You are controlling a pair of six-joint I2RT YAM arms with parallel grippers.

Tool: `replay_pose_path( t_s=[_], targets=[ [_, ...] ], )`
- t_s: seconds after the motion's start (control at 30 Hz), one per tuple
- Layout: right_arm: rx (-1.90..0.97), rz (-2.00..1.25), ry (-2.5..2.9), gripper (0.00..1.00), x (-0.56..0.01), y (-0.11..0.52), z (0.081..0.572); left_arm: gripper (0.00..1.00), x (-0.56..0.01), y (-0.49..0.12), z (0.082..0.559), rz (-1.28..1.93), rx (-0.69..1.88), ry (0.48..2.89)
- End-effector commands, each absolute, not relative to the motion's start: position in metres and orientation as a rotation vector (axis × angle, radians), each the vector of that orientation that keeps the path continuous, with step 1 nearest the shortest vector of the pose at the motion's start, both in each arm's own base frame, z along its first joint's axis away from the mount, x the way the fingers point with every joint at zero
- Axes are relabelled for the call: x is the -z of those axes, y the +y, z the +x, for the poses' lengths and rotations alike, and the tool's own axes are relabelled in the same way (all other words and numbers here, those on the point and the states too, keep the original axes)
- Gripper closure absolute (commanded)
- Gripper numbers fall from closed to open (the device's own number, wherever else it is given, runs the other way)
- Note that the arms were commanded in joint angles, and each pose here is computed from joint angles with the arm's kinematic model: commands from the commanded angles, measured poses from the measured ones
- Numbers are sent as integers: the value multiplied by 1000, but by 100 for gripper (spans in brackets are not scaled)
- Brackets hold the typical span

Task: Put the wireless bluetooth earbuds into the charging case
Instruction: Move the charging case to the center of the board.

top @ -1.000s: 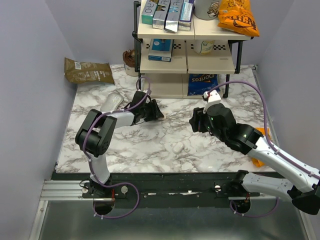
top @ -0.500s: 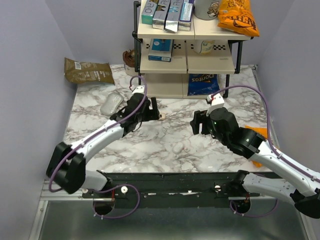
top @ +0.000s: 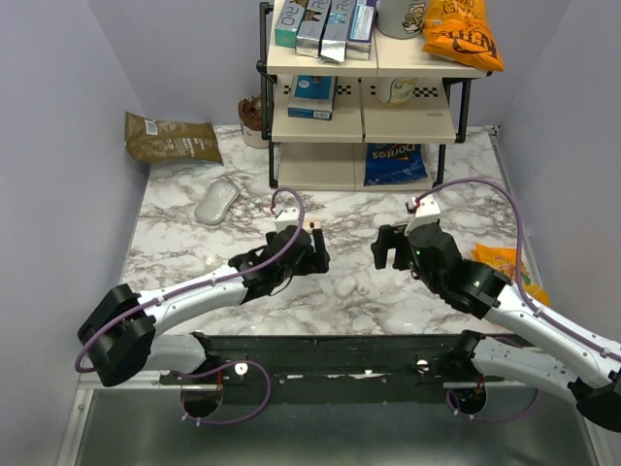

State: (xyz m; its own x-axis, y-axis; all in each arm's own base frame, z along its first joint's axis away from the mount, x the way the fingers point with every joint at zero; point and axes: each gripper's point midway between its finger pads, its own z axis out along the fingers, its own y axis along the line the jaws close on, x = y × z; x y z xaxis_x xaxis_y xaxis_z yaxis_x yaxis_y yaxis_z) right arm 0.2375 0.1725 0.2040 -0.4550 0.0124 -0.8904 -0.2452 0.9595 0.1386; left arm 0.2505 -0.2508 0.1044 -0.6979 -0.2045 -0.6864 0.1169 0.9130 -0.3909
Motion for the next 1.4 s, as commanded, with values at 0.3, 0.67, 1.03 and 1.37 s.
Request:
replay_pose_path(
  t_s=[0.3, 0.67, 1.03, 1.37],
  targets=[
    [-361, -146, 2102, 7, -178, 171, 220, 3, -91, -291, 225, 500, 534, 2348],
    [-377, -149, 2095, 7, -175, 164, 212, 6, -76, -325, 198, 1051, 495, 2378],
    [-385, -146, 2074, 7, -187, 159, 209, 13, -33, -336, 199, 1171, 390, 2432],
    [-384, -140, 2066, 7, -189, 155, 207, 15, -31, -343, 210, 1162, 364, 2404]
  ],
)
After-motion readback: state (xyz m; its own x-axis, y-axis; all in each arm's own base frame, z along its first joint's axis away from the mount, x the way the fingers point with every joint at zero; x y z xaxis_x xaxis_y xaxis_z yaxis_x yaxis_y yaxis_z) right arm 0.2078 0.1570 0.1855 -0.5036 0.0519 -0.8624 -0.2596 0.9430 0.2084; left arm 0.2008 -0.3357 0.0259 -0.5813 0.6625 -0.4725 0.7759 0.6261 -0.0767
